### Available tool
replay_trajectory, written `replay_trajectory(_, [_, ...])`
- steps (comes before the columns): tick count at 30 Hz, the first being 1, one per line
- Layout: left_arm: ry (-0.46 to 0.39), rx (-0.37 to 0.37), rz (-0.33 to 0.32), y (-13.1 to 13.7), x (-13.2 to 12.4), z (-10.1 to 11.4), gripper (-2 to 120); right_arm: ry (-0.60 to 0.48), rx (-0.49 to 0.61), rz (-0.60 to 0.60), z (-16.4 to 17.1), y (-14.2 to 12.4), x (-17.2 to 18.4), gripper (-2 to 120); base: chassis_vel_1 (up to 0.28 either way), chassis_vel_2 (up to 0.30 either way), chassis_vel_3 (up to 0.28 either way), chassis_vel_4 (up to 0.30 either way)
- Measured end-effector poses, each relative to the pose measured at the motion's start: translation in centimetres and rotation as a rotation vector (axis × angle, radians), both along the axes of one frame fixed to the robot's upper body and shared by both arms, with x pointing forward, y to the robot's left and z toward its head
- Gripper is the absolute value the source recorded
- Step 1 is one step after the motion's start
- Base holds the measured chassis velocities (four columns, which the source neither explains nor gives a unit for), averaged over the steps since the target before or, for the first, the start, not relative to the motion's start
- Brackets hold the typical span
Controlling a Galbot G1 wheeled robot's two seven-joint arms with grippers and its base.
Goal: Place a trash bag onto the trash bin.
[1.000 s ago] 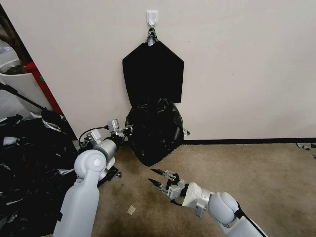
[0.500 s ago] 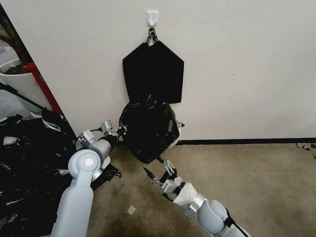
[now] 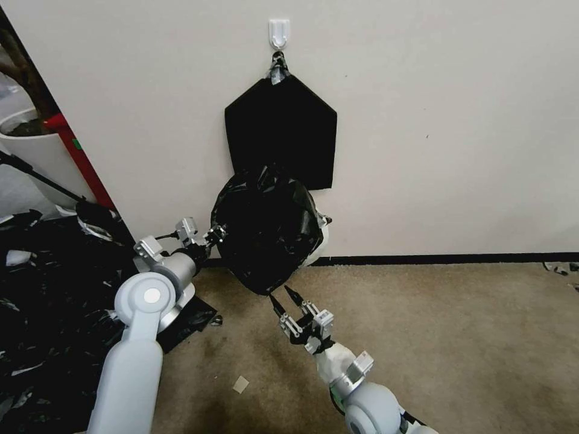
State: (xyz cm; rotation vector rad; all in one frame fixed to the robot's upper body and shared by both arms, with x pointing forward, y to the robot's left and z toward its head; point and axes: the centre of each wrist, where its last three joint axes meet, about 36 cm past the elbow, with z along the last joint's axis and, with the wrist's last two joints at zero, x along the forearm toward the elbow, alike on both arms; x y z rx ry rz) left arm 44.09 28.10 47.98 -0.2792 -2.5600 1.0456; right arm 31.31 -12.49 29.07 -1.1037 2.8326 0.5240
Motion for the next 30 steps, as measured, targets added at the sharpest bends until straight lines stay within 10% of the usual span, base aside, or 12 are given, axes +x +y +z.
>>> replay_trajectory(18, [0.005, -0.002, -0.01, -0.4, -0.2, -0.2, 3, -0.023, 0.054, 0.072, 0.4, 1.1, 0.8, 50, 0.0, 0.0, 0.0, 0.0])
replay_trajectory(30, [0.006, 0.005, -0.021, -1.0, -0.3, -0.3, 3, 0.068, 0.104, 0.114, 0.3, 1.0, 0.6, 89, 0.0, 0.0, 0.0, 0.0])
